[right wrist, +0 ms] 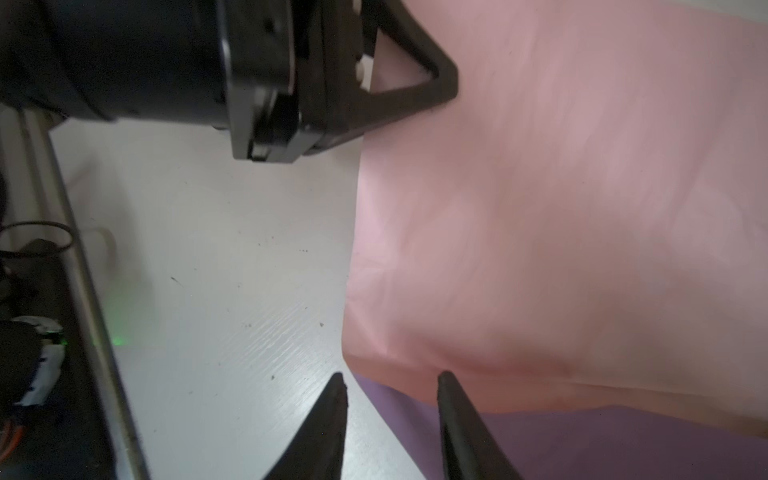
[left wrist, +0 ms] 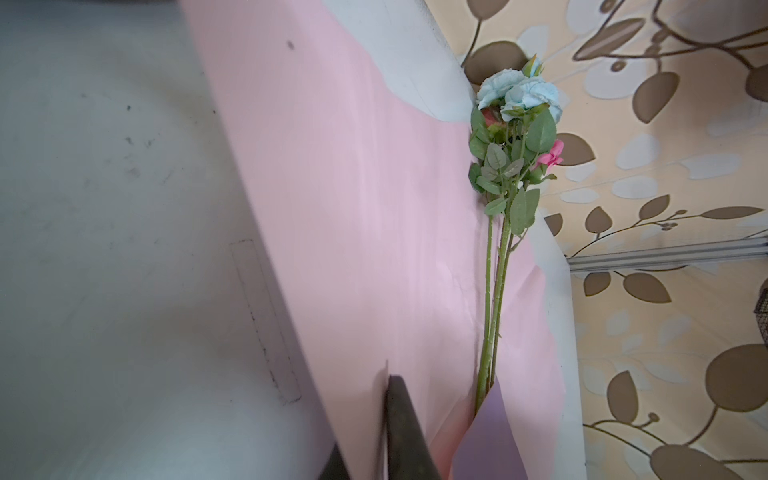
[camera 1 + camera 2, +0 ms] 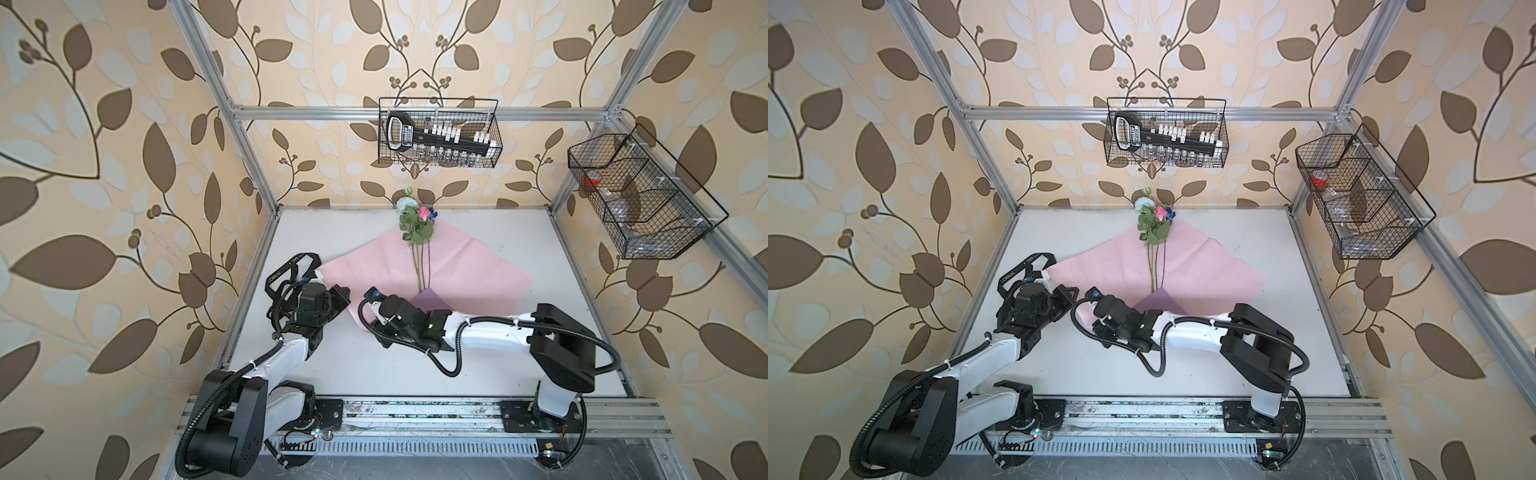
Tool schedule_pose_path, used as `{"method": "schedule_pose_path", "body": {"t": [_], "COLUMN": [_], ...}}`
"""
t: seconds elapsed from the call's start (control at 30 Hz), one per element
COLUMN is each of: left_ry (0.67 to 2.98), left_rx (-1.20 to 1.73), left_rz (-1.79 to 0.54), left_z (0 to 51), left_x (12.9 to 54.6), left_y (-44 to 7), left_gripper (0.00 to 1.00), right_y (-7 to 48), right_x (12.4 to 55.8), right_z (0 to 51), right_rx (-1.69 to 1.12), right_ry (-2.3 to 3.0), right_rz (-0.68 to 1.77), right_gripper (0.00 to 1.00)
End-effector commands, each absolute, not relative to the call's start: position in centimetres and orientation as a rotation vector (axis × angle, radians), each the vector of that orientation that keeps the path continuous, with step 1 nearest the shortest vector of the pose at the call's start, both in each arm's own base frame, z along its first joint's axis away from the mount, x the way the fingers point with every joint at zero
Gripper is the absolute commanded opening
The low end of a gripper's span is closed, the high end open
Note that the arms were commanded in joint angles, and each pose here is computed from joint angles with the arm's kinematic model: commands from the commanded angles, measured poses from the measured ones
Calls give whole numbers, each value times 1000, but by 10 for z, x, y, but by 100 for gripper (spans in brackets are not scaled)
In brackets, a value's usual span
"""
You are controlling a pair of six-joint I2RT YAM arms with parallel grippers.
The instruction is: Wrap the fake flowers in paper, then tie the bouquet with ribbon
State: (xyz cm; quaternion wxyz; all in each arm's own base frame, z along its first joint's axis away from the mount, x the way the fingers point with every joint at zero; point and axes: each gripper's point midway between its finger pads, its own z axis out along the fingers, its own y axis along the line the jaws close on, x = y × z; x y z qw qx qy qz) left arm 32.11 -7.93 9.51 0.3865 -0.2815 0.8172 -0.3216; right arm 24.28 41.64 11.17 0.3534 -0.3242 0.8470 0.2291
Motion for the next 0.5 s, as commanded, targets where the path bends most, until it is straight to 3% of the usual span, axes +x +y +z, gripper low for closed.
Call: {"method": "schedule_pose_path", "body": {"t": [0.0,0.07,0.13,0.47], "left_ry": [2062,2060,2059,2071], "left_rx": [-673,-667,-657,-624], "left_rz": [-852,-849,-847,-861], "left_z": [111,114,119,134], "left_x": [327,327,326,325], "left_y": [-86,-85,-86,-97], "left_gripper": [9,9,10,10], "right_y": [399,385,372,367], "right_x": [235,239,239,225], "right_z": [112,108,99,64], "right_rx": [-735,-661,-604,-564], "right_ry": [2299,2358,2429,2599], "right_rz": [732,756,767,818], "right_gripper": [28,13,5,0]}}
